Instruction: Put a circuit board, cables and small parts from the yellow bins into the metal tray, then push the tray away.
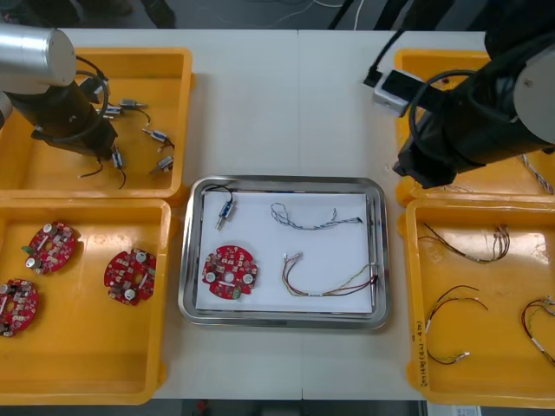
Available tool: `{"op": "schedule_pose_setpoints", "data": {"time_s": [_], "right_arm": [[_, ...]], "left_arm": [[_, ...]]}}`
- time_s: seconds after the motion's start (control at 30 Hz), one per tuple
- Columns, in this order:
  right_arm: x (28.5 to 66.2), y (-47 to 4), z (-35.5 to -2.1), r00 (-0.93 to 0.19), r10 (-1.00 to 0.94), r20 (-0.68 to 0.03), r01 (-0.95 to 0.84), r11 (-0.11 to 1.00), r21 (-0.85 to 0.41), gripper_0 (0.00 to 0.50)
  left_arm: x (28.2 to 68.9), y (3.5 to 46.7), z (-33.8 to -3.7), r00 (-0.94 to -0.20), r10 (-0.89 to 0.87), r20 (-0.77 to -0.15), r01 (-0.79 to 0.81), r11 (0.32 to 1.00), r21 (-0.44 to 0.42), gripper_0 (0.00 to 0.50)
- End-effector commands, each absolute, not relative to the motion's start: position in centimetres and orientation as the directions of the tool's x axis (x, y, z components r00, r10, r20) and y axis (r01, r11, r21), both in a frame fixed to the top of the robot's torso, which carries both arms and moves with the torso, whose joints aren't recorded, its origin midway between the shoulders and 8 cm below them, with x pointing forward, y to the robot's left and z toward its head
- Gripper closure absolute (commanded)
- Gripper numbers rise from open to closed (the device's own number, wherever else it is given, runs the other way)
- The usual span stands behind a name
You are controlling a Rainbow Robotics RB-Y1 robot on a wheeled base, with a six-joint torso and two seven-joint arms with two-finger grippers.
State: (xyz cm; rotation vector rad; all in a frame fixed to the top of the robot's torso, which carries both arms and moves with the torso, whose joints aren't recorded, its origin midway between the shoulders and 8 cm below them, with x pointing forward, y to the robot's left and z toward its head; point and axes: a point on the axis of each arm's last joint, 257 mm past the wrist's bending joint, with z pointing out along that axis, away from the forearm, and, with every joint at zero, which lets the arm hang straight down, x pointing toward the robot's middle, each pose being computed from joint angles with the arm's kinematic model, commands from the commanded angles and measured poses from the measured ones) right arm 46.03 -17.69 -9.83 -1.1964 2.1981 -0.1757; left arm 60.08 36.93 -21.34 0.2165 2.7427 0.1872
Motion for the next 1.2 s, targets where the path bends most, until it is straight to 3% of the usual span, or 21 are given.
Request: {"op": "schedule_pose_setpoints", "data": {"time_s": [0.03,0.5,0.9,1.2], "right_arm": [[44.7,-22.9,-9.2,-0.495,-0.72,-0.487,-0.605,0.688,-0.401,0.0],[42.1,-32.2,-9.9,-0.735,-0.363,-0.573,-0.29,0.932,-0.218,0.0],[40.7,-38.2,-11.1,-0.806,-0.144,-0.574,-0.07,0.986,-0.149,0.0],[39.6,-39.9,-12.1,-0.818,-0.049,-0.573,0.016,0.994,-0.108,0.0]], "left_arm": [[61.5,35.5,-19.3,-0.877,0.292,-0.381,0.227,0.952,0.207,0.5],[61.3,36.3,-19.2,-0.884,0.273,-0.38,0.209,0.957,0.203,0.5],[59.0,39.5,-14.9,-0.911,0.224,-0.346,0.162,0.967,0.197,0.5],[56.1,40.4,-12.0,-0.923,0.205,-0.327,0.148,0.97,0.193,0.5]]}}
